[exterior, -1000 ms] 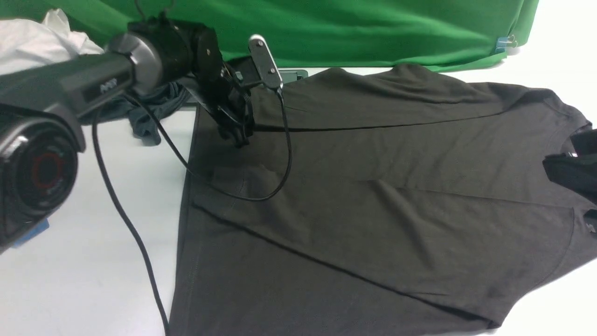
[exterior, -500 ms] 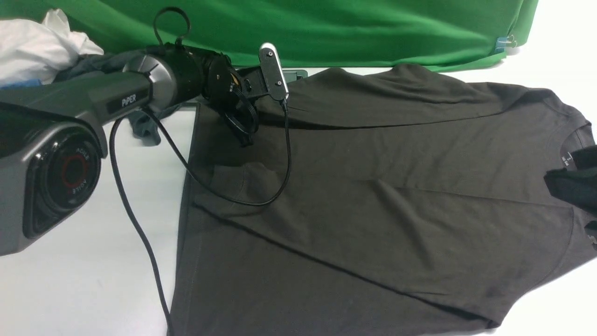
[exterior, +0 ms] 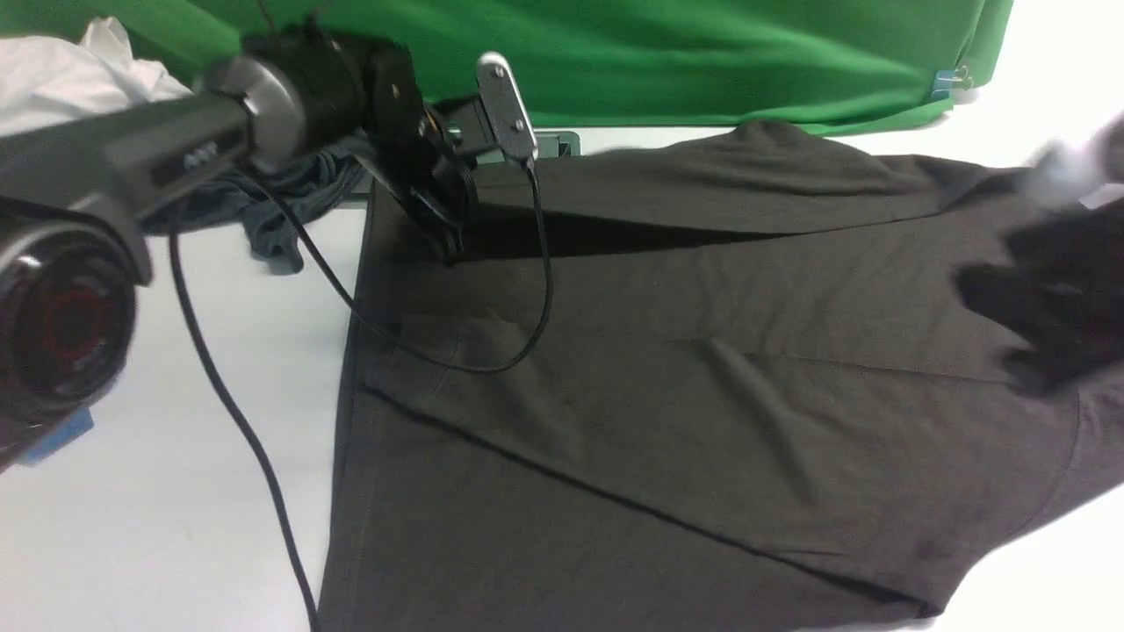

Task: Fold a long-sleeved shirt on a white desktop.
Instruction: 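Fold the left side of the dark shirt inward over its body with the left gripper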

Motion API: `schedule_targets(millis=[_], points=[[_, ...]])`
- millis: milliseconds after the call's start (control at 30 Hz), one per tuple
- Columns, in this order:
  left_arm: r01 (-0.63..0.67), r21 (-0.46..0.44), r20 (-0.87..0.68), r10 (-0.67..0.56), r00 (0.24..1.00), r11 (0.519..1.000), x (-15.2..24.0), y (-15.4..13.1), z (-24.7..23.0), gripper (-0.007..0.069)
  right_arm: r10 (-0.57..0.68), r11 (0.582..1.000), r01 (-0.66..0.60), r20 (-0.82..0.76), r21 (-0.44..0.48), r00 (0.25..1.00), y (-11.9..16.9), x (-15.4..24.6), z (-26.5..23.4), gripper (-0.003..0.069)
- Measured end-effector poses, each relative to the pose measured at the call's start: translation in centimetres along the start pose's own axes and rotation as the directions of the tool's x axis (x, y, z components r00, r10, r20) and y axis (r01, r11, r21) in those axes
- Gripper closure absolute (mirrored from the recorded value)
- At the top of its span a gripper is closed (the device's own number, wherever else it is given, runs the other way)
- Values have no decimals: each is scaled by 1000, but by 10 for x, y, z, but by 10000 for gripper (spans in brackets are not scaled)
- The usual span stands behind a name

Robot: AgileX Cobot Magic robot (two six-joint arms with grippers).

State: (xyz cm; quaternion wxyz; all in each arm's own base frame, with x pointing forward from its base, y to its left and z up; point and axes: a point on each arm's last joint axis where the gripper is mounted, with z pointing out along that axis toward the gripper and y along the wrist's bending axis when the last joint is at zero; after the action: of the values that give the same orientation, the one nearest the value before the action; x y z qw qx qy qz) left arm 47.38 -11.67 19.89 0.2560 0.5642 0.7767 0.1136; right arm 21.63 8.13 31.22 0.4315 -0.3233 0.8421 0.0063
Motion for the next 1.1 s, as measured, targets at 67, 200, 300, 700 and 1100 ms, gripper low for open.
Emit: schedule_targets(millis=[67,200,300,700,1100], points=[[-3,7,-3,3,1000,1000,-2,1,-10,584,-43,999,43,-5,2,999,-1,-1,27,352],[-19,24,-5,19,1000,1000,-11,-3,-23,584,-169,986,169,-11,10,986,-2,4,92,244],[-46,16,-3,46,999,999,-18,-5,-30,584,-261,965,261,-11,17,965,-2,8,130,138],[5,13,-6,-5,1000,1000,-26,-6,-62,584,-364,931,364,-44,-9,930,-8,0,242,99],[18,-7,11,-18,1000,1000,-27,-2,-88,584,-475,879,473,13,66,880,-6,11,271,143]])
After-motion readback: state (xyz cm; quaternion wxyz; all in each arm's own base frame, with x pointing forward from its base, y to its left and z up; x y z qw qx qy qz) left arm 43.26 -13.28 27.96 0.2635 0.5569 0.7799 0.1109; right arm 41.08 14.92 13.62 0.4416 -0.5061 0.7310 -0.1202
